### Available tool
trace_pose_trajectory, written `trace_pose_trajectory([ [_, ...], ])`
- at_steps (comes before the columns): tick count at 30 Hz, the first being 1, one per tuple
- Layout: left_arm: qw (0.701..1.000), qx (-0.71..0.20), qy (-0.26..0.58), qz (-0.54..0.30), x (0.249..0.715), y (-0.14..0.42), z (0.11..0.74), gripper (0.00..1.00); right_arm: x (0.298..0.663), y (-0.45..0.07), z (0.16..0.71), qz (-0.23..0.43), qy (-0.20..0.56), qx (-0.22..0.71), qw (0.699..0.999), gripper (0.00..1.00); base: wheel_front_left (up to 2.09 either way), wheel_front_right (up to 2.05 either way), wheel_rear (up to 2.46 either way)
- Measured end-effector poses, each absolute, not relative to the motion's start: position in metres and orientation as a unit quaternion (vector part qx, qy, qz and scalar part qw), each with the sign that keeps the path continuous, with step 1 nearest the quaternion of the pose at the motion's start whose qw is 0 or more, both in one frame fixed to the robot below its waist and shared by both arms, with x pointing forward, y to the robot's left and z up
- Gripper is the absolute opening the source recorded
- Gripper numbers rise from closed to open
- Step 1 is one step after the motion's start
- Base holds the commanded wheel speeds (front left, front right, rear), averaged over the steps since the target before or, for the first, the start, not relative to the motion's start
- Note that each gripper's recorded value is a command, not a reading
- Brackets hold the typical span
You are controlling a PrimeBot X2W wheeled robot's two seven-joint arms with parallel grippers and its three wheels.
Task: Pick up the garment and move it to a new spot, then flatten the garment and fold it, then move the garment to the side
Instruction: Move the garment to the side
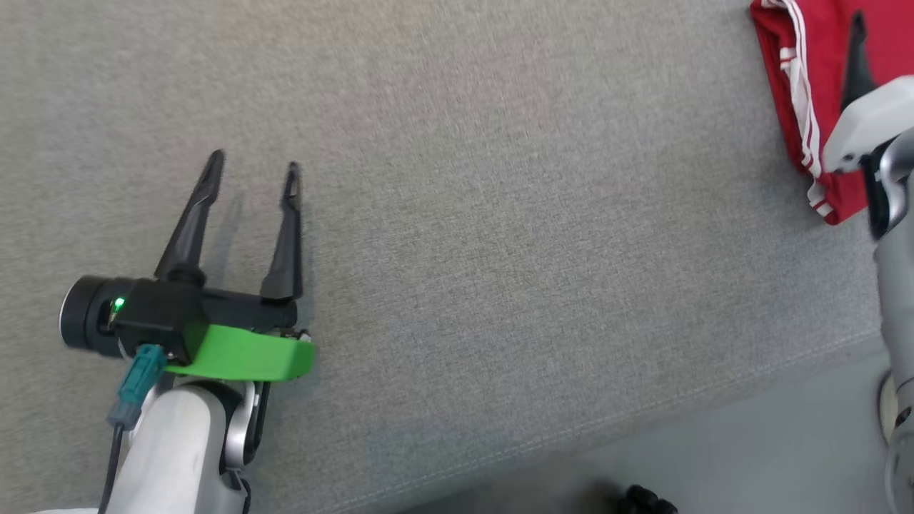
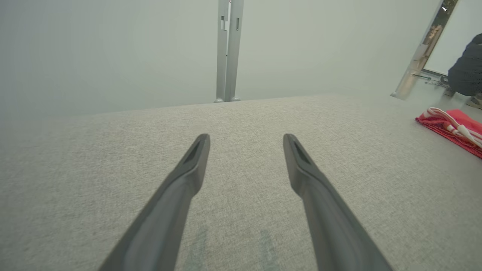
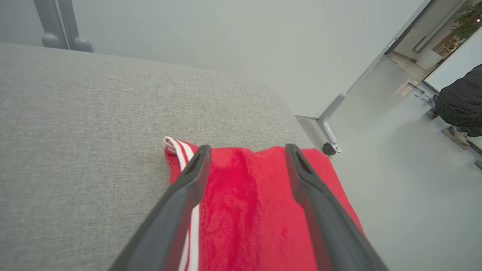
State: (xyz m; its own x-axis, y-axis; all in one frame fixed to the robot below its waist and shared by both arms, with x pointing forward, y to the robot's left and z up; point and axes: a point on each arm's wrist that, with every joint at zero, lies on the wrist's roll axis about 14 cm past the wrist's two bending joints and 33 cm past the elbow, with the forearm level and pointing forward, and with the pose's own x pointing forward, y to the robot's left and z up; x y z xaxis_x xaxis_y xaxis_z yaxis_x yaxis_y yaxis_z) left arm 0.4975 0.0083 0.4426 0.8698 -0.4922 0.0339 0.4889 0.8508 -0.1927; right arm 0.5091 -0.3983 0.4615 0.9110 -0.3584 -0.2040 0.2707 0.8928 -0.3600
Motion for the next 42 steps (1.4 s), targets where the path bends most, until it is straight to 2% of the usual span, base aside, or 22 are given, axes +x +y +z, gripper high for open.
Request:
trace_pose_trajectory([
  [10,0.985,-0.116,-0.009,-0.130,0.478,0.069,0.477,1.00,0.482,-0.339,0.481,-0.126,0.060,-0.030,0.990,1.00,0.00,0.00,0.00],
  [21,0.994,-0.076,-0.014,-0.074,0.430,0.116,0.494,1.00,0.447,-0.282,0.518,-0.093,-0.021,0.076,0.993,1.00,0.00,0.00,0.00],
  [36,0.996,-0.055,-0.062,-0.040,0.382,0.165,0.524,1.00,0.411,-0.191,0.521,0.004,-0.034,0.167,0.985,1.00,0.00,0.00,0.00],
  [42,0.998,-0.036,-0.044,-0.042,0.368,0.171,0.511,1.00,0.398,-0.175,0.502,0.024,-0.015,0.146,0.989,1.00,0.00,0.00,0.00],
])
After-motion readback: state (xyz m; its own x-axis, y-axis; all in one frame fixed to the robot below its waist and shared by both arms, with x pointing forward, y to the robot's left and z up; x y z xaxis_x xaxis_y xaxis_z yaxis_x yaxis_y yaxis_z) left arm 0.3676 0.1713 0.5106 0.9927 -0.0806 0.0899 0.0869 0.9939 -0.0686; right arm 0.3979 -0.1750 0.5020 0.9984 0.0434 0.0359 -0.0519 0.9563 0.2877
